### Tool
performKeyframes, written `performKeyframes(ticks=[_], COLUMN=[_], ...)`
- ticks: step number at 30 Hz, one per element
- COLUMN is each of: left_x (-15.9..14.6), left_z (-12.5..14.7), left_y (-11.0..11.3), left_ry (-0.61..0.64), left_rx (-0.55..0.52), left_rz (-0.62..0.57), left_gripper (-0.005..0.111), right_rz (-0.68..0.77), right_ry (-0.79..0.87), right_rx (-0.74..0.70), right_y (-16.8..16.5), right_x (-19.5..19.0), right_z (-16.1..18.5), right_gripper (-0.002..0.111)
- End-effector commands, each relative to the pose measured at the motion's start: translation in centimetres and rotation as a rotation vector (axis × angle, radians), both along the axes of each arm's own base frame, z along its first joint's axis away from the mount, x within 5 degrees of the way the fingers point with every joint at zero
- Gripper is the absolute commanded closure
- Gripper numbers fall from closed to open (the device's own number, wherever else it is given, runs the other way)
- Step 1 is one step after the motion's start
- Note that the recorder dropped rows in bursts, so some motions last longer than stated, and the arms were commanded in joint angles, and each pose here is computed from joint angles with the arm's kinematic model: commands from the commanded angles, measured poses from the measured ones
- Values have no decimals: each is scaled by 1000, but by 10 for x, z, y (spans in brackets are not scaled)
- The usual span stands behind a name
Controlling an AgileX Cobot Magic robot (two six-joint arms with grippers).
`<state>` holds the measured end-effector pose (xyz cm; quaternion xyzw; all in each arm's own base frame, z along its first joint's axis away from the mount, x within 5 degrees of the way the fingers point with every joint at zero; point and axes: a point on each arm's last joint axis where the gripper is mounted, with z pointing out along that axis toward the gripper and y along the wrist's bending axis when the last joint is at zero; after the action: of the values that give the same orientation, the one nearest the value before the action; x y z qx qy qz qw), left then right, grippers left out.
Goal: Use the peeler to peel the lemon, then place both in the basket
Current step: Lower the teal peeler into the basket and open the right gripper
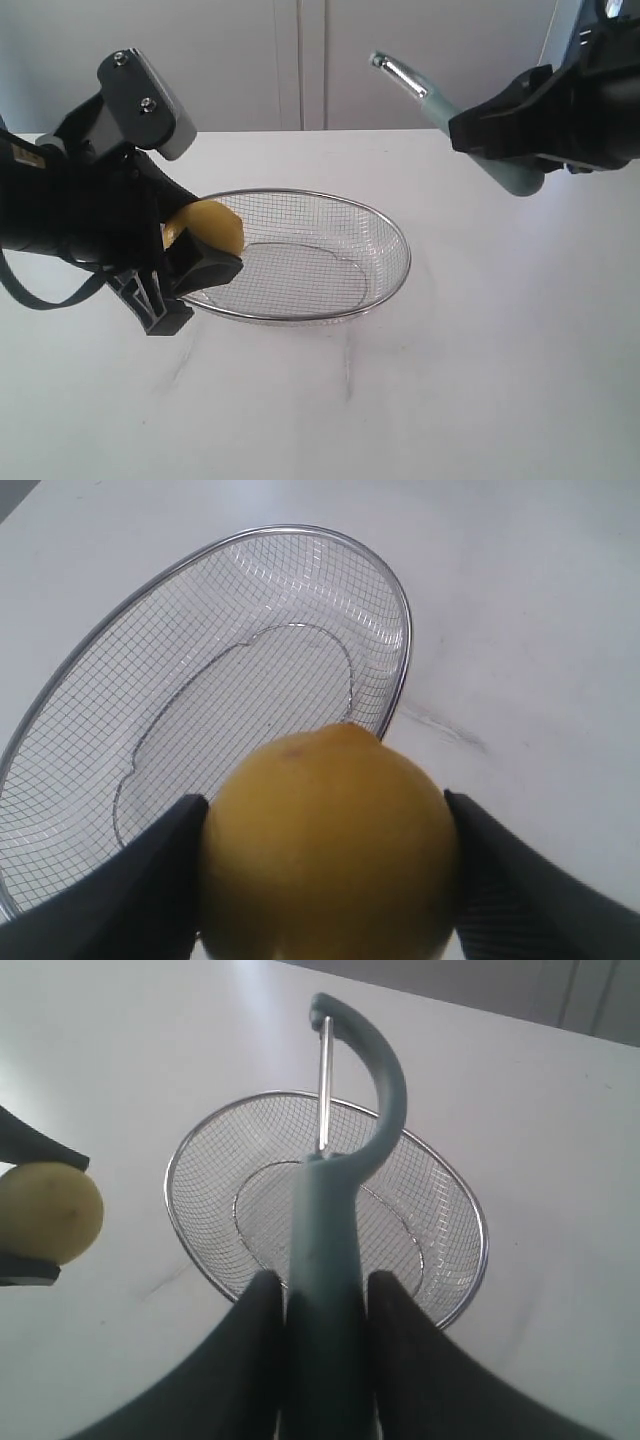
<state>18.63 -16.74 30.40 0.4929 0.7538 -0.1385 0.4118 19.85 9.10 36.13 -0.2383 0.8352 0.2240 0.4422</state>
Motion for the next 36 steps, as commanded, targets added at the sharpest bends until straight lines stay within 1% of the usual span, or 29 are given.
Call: performKeyframes(ticks=[1,4,5,6,8,10,13,15,17,25,30,34,36], left_x=[-2,-2,-2,-3,-1,5,13,17,20,22,22,22,22], left_z=[0,0,-1,-1,-3,-4,-7,-9,-9,-6,-6,-6,-6], left_y=[1,1,1,2,5,13,27,36,41,39,39,39,39], left_ry=[15,15,32,42,31,57,100,128,135,131,129,129,129], left_rx=[-12,-12,-17,-14,20,18,47,44,38,-7,-11,-11,-11], left_rz=[9,9,15,16,21,111,223,277,307,323,324,324,324], left_gripper=[107,107,107,107,107,107,107,107,107,107,107,107,107], right_rz=[-29,-62,-39,-34,-47,-54,-40,-26,-4,6,80,93,89], right_ry=[-6,-43,-86,-99,-103,-80,-23,16,64,187,142,53,47], right_rx=[1,-13,-58,-72,-85,-97,-112,-121,-130,-111,-171,-219,-228], right_y=[-3,-5,-5,-5,-4,-2,1,5,10,29,52,73,80], right_x=[0,4,8,9,19,29,40,49,61,111,132,151,156], right_z=[-7,-14,-15,-16,-22,-29,-41,-48,-55,-86,-102,-113,-121], right_gripper=[108,108,108,108,108,108,108,108,108,108,108,108,108])
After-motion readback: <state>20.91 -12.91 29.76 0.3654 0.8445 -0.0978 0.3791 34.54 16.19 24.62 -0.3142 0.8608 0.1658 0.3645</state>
